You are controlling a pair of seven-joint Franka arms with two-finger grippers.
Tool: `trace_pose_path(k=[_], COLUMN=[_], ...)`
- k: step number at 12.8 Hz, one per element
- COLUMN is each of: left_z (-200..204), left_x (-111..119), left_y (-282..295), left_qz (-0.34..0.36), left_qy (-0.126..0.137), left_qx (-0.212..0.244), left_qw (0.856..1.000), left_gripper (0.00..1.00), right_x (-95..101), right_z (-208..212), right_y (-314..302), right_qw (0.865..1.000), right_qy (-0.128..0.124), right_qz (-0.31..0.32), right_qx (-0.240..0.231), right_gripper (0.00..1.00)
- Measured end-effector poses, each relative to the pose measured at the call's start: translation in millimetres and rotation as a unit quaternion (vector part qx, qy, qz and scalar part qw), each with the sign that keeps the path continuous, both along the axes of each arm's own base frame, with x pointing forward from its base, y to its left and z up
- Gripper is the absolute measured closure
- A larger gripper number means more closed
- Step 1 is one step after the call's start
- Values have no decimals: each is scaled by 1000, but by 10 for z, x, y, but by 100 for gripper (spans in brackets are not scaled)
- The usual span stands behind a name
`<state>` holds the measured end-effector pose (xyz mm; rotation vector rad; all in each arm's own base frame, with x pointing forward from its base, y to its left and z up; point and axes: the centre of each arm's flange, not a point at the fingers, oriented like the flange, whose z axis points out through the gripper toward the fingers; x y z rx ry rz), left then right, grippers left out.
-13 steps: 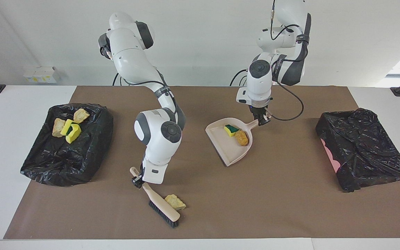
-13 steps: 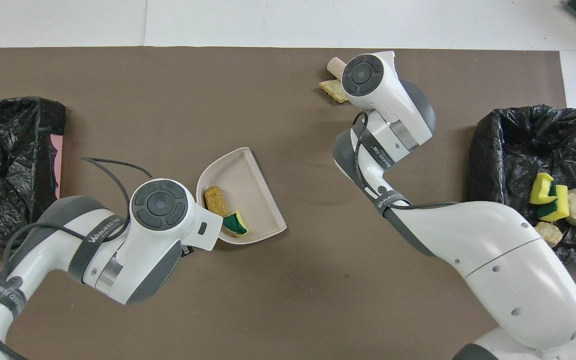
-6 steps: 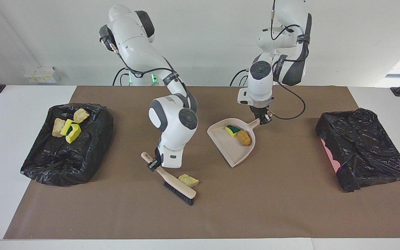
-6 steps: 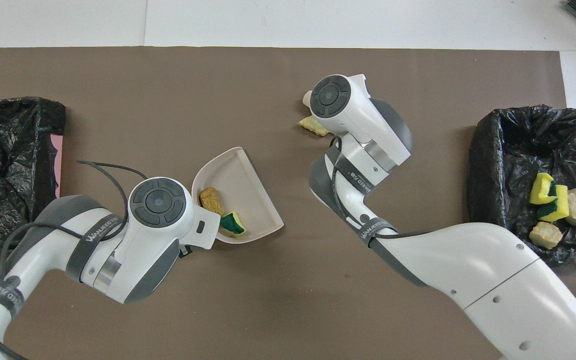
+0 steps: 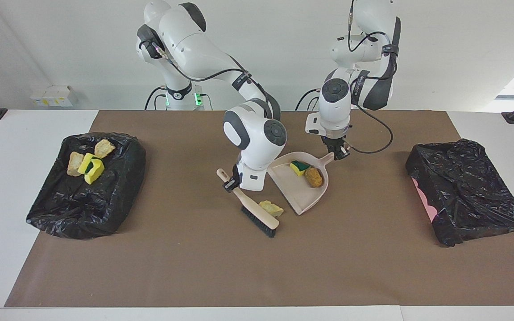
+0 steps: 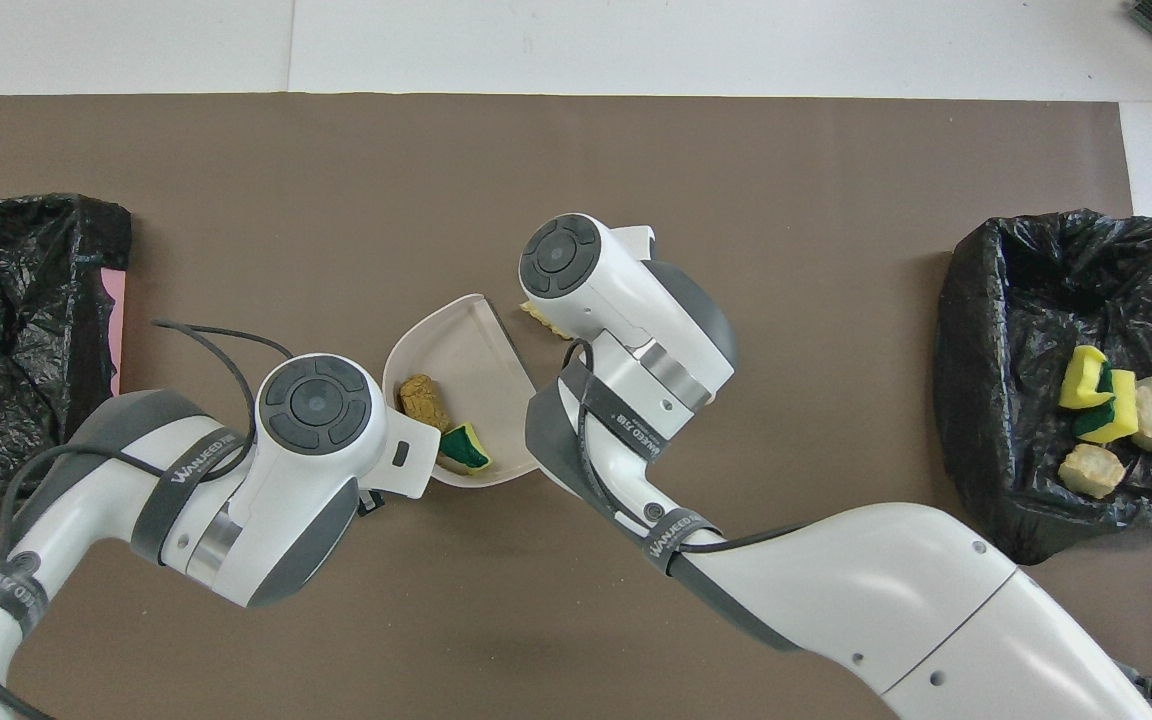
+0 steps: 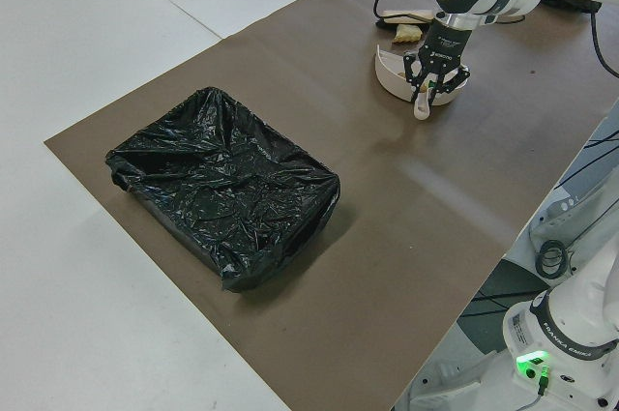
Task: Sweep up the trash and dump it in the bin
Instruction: 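Sweep the far crust into the dustpan with the right gripper, then carry the loaded dustpan with the left gripper over the near bin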
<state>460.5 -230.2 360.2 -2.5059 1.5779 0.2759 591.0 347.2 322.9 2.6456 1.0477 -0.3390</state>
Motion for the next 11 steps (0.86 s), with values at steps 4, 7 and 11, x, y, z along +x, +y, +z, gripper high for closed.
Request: trace_pose_path(k=[4, 7, 11], left_z=[-1, 0, 10], left_x=[-1, 2, 60], left_y=[0, 2, 85], left_qz=[-1, -7, -64], left_qy=[0, 1, 12], left_qx=[0, -1, -8], left_qw=[1000, 1000, 998], left_gripper=[69, 69, 69], right_x=[-343, -341, -121], right_z=[90, 225, 223], right_y=[334, 148, -329], right_qw=[998, 988, 988], right_qy=[42, 95, 102], right_qz=[11, 28, -4], right_qx=[51, 115, 119], right_gripper=[74, 74, 74])
